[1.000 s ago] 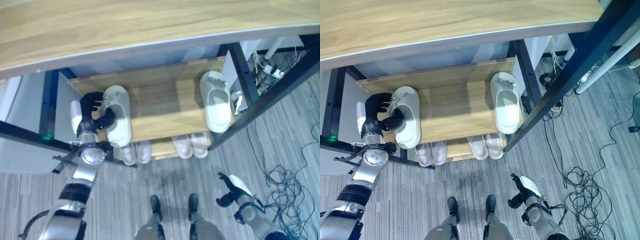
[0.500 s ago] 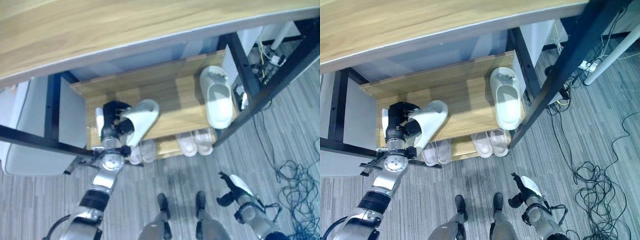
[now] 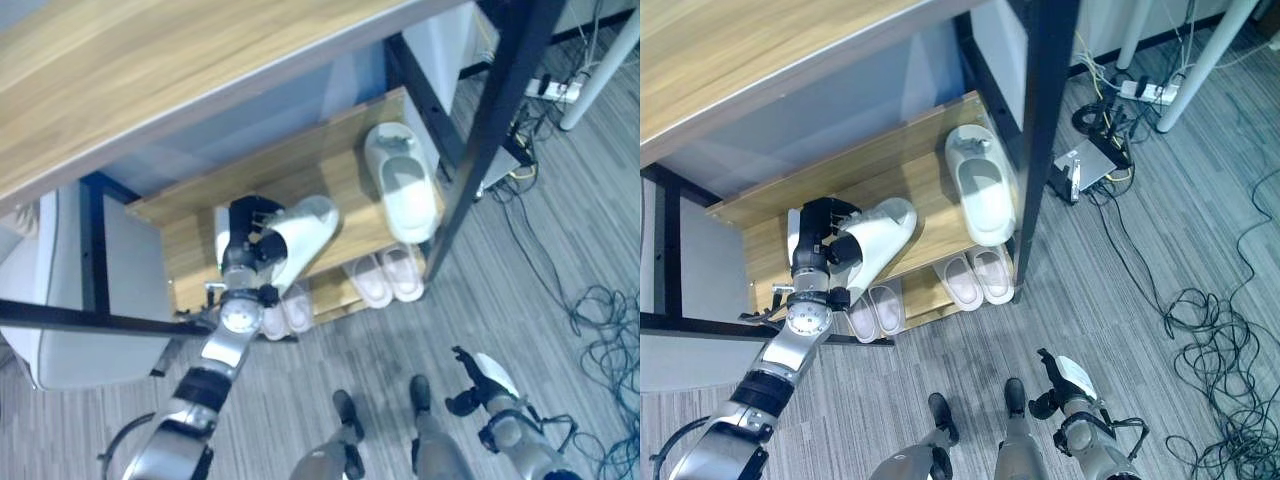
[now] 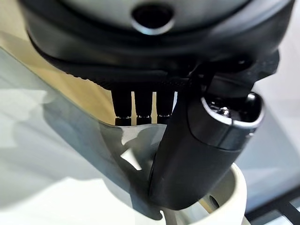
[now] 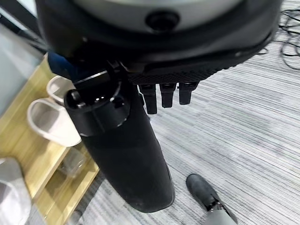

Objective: Arrange the slippers neatly on the shoe rack.

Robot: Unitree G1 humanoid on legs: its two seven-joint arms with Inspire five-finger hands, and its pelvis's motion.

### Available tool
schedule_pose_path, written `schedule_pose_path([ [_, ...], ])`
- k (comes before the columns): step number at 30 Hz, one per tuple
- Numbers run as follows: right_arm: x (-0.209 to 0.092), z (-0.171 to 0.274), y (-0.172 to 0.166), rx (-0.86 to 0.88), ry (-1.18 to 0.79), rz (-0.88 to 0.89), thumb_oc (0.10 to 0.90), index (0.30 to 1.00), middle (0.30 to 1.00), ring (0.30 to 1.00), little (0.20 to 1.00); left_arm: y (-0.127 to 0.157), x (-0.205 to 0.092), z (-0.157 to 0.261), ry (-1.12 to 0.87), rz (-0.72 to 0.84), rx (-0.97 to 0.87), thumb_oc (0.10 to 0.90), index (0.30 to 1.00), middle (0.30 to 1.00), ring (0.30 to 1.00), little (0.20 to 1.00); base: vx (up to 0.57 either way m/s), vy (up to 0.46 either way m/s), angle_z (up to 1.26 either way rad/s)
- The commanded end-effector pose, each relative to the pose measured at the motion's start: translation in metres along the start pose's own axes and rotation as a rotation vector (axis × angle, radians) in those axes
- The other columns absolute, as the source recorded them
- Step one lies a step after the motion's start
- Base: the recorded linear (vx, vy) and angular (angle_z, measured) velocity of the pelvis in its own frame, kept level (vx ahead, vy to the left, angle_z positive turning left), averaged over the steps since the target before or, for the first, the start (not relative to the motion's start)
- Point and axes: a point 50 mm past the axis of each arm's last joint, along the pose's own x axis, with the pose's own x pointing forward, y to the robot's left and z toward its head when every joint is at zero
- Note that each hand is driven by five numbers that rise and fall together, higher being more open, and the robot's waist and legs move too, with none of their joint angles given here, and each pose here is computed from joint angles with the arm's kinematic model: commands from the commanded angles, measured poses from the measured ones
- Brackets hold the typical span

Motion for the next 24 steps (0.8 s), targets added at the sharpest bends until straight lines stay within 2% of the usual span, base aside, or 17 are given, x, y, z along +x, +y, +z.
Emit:
schedule_pose_path([
  [1, -0.005, -0.006, -0.019, -0.014, -0.028, -0.085, 0.8, 0.9, 0.9, 0.9, 0.9, 0.019, 0.04, 0.054, -0.198, 0.13, -0.044, 0.4, 0.3, 0.3, 0.3, 0.3, 0.0, -0.021, -0.17],
  [12, -0.006, -0.008, -0.018, 0.005, -0.028, -0.084, 0.8, 0.9, 0.9, 0.9, 0.9, 0.026, 0.062, 0.07, -0.206, 0.155, 0.019, 0.4, 0.3, 0.3, 0.3, 0.3, 0.01, -0.006, -0.02],
  [16, -0.006, -0.005, -0.018, 0.021, -0.045, -0.083, 0.8, 0.9, 0.9, 0.9, 0.9, 0.039, 0.07, 0.072, -0.206, 0.176, 0.068, 0.4, 0.3, 0.3, 0.3, 0.3, 0.02, -0.009, -0.09],
  [24, -0.009, -0.007, -0.012, 0.032, -0.041, -0.065, 0.8, 0.9, 0.9, 0.9, 0.9, 0.047, 0.078, 0.074, -0.178, 0.217, 0.055, 0.4, 0.3, 0.3, 0.3, 0.3, 0.0, -0.003, -0.02],
])
